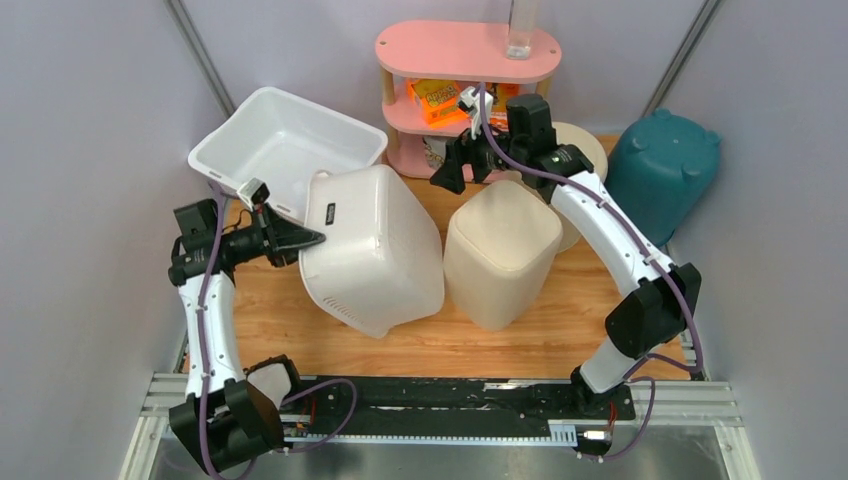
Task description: Turn the large container upside down
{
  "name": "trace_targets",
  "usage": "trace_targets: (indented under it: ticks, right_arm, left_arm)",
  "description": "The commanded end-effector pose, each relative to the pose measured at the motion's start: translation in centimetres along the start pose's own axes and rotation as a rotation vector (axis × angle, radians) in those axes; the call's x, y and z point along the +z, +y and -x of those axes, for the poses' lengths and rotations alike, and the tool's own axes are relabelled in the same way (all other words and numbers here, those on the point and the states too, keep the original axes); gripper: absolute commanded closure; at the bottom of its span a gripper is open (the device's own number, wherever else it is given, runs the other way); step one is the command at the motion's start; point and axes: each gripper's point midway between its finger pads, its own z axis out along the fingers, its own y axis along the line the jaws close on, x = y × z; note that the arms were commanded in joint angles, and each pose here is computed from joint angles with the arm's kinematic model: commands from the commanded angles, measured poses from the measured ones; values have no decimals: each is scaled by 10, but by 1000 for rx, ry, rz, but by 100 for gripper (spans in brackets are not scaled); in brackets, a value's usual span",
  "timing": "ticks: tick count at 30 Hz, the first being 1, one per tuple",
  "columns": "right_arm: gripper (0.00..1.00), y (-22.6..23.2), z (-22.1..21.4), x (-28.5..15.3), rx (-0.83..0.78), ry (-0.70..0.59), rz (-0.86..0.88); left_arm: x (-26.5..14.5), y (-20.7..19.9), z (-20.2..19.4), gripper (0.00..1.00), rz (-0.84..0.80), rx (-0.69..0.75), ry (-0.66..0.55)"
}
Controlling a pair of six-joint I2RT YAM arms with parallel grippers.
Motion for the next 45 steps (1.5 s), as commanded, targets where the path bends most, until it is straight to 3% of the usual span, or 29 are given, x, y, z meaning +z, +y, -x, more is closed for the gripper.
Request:
trace_targets:
  ticks: [1, 3, 4, 5, 8, 10, 11, 13, 21, 24, 26, 32, 36, 40, 42, 45]
  right_arm:
    - [15, 12, 25, 1, -51, -62, 69]
    - [15, 13, 23, 4, -39, -57, 86]
    - [15, 14, 22, 6, -34, -54, 97]
    - [15, 15, 22, 8, -30, -52, 108]
    - [15, 19, 24, 14, -24, -51, 140]
    - [15, 21, 28, 18, -16, -54, 157]
    - [15, 22, 29, 20, -13, -56, 166]
    - [14, 25, 32, 23, -13, -59, 179]
    - [14, 31, 33, 19, -43, -66, 190]
    - [14, 37, 40, 9, -82, -84, 195]
    - [14, 48, 48, -2, -111, -107, 225]
    - [13, 78, 60, -33, -158, -153, 298]
    - [14, 68, 48, -33, -177, -139, 229]
    - [16, 46, 20, -12, -155, -75, 133]
    - [17, 44, 5, 5, -180, -34, 129]
    - [17, 43, -11, 34, -269, 18, 107]
  left_arm:
    - [-1, 55, -5, 96, 77, -218, -50]
    - [-3, 71, -12, 73, 96, -272, -44]
    - [-3, 78, -12, 69, 109, -290, -42]
    - [-3, 83, -16, 58, 118, -290, -34]
    - [-5, 95, -28, 43, 182, -251, -10]
    - [-10, 107, -33, 27, 291, -270, -3]
    - [-15, 113, -34, 7, 384, -248, -4]
    - [-22, 117, -34, 1, 473, -200, 2]
    - [-45, 120, -14, 0, 686, -33, 17]
    - [-78, 140, -13, 0, 958, -20, 15]
    - [-86, 145, -7, 0, 1014, -28, -7]
    - [-80, 136, 13, 0, 965, 62, -7]
    - [-64, 132, 27, 0, 922, 156, 12]
    - [-44, 119, 66, 0, 979, 425, 8]
    - [-31, 104, 93, 0, 1033, 631, -15]
    - [-28, 83, 128, 0, 1123, 792, -110]
